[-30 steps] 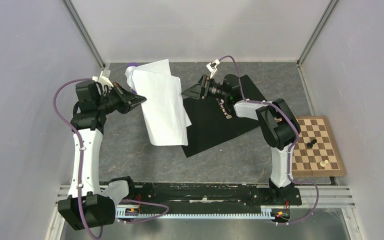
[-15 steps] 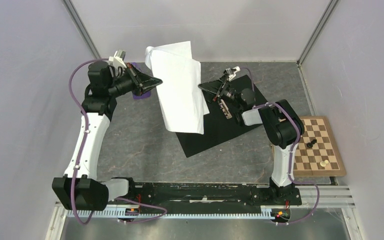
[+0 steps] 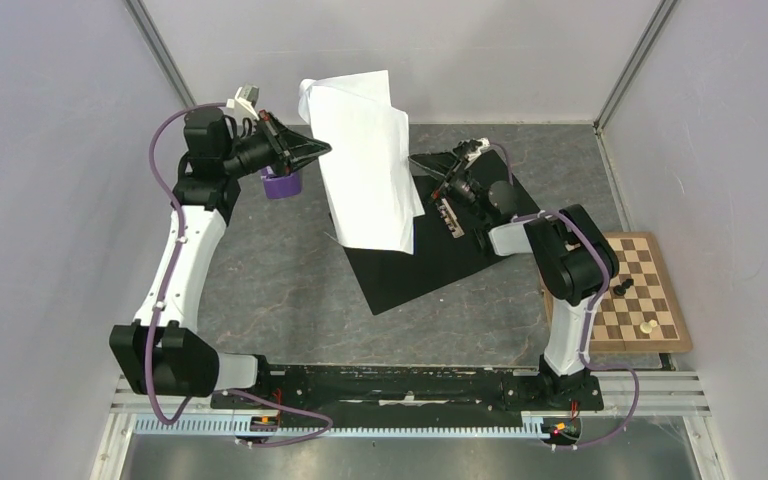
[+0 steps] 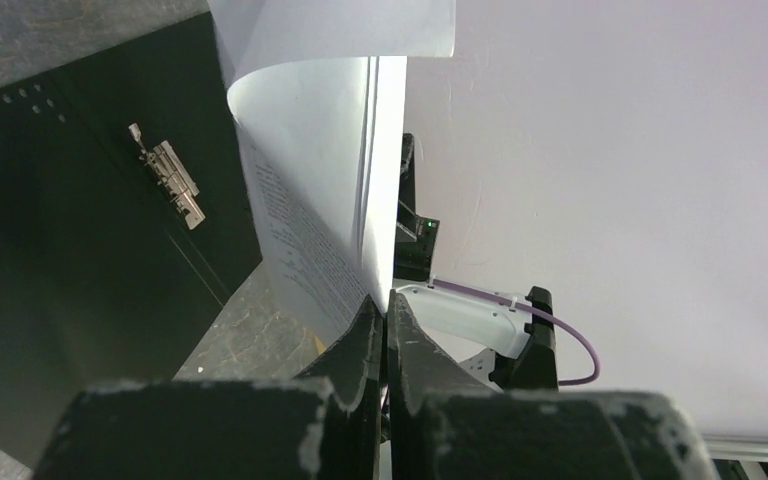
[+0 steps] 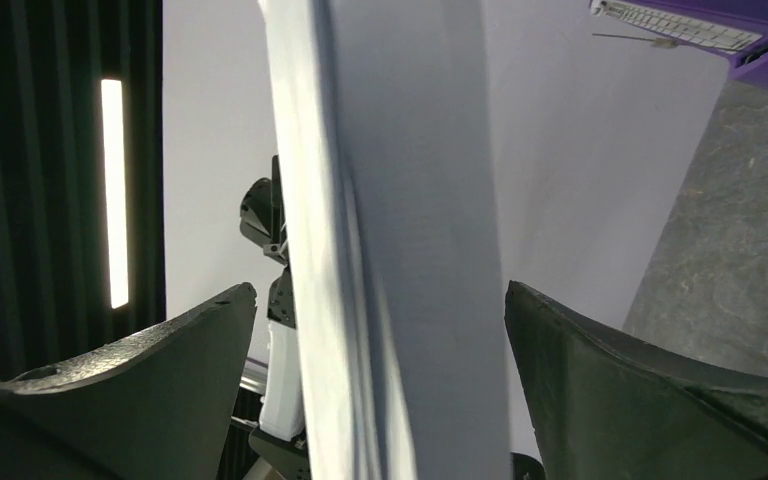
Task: Put the files into the folder
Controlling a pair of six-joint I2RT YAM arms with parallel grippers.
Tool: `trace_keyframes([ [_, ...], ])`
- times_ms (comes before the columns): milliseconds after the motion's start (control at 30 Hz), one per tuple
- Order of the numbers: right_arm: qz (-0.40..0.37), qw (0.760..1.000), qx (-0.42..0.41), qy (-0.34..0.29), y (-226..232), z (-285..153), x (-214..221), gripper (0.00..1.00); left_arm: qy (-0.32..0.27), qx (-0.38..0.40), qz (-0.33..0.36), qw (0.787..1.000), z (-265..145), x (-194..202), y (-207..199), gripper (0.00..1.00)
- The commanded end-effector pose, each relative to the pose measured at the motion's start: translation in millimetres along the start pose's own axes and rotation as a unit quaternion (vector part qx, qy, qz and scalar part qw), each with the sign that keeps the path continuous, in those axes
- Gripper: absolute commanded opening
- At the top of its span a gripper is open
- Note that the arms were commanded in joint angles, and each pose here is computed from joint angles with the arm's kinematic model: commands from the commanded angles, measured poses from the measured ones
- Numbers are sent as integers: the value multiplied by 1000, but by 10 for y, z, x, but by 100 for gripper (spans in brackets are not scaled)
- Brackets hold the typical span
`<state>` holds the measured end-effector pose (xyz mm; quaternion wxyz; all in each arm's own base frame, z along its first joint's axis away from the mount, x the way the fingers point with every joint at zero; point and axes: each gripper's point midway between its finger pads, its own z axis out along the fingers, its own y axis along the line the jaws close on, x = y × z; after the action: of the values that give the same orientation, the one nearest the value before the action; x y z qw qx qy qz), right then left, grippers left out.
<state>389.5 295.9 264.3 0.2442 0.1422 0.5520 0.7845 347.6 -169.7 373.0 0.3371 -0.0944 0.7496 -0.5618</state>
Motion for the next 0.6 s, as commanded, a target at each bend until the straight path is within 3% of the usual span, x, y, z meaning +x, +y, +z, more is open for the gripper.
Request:
trace_keyframes([
  [0, -114, 972, -202, 45, 1041, -218, 421, 98, 4, 43, 17, 999, -16, -72, -318, 2],
  [367, -122, 971, -194, 66, 1073, -327, 579, 98, 20, 25, 14, 999, 50, -43, -133, 2],
  [567, -126, 978, -155, 61, 867, -339, 584, 98, 24, 43, 18, 999, 50, -32, -319, 2],
])
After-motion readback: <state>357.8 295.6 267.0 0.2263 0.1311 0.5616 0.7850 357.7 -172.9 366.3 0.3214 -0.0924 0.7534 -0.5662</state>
